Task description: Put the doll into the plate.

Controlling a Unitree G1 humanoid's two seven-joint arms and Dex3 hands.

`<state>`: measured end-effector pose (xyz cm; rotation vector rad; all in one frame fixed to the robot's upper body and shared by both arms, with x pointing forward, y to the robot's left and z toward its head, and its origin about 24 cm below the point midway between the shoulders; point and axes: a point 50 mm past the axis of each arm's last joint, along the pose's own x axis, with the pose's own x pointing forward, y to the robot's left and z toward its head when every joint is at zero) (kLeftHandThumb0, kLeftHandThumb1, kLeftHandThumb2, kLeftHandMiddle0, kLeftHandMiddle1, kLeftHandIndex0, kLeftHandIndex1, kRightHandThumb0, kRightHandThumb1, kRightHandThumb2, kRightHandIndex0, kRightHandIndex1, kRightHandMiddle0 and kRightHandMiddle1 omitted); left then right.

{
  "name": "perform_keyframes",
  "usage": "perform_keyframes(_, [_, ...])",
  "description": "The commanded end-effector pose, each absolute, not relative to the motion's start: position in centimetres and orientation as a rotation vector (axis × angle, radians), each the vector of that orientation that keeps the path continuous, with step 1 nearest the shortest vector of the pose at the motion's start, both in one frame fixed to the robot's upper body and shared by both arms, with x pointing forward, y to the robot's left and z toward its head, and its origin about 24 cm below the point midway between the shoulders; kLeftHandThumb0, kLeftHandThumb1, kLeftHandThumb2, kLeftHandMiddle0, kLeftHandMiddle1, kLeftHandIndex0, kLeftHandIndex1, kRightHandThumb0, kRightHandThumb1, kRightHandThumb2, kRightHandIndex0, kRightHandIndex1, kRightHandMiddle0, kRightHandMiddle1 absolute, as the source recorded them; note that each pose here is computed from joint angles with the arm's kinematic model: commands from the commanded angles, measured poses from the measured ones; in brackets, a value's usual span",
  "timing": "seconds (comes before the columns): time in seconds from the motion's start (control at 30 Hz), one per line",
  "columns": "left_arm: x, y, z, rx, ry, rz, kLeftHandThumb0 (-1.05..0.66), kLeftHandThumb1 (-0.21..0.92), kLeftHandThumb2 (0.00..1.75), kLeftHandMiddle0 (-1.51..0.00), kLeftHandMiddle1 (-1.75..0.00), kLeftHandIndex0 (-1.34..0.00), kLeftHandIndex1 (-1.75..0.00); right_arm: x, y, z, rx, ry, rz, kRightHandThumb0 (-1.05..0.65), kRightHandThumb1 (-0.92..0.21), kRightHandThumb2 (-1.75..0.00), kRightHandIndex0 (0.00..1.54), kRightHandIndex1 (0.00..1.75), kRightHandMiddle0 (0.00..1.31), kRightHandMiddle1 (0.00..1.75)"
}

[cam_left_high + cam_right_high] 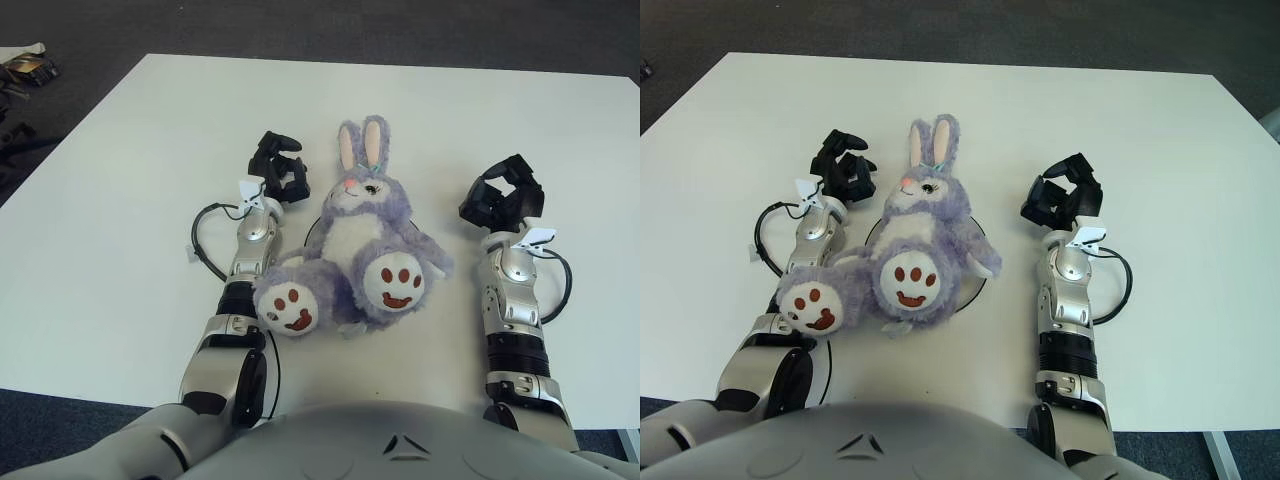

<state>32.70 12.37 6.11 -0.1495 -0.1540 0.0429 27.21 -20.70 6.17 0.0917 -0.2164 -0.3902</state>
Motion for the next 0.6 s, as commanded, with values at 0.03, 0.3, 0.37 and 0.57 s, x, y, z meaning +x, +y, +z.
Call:
perform_keyframes(0.03, [32.35,12.55,5.09,-0.154,-0.11,0.041,-0.01,0.3,1.35,-0.51,-1.75,-0.5,-1.75,25.22,-20.79,2.56,0.109,-0.074,-0.423,-0.51,-0.26,-1.39,1.32,1.75,0.66,1.75])
perform_keyframes(0.3, [32.36,12.57,5.1,-0.159,-0.11,0.036,-0.01,0.3,1.34,-0.51,-1.75,-0.5,-1.75,25.23,-20.85,2.5,0.109,-0.065,-0.426,-0.51,-0.26,-1.4,1.33,1.75,0.67,1.75])
perform_keyframes(0.37, [32.36,12.57,5.1,-0.158,-0.11,0.036,-0.01,0.3,1.34,-0.51,-1.75,-0.5,-1.75,25.23,-20.87,2.49,0.109,-0.062,-0.427,-0.51,-0.26,-1.4,1.32,1.75,0.67,1.75])
perform_keyframes(0.57, [32.38,12.48,5.12,-0.158,-0.109,0.037,-0.01,0.3,1.34,-0.51,-1.75,-0.5,-1.75,25.26,-20.99,2.48,0.109,-0.062,-0.429,-0.51,-0.25,-1.41,1.32,1.75,0.67,1.75])
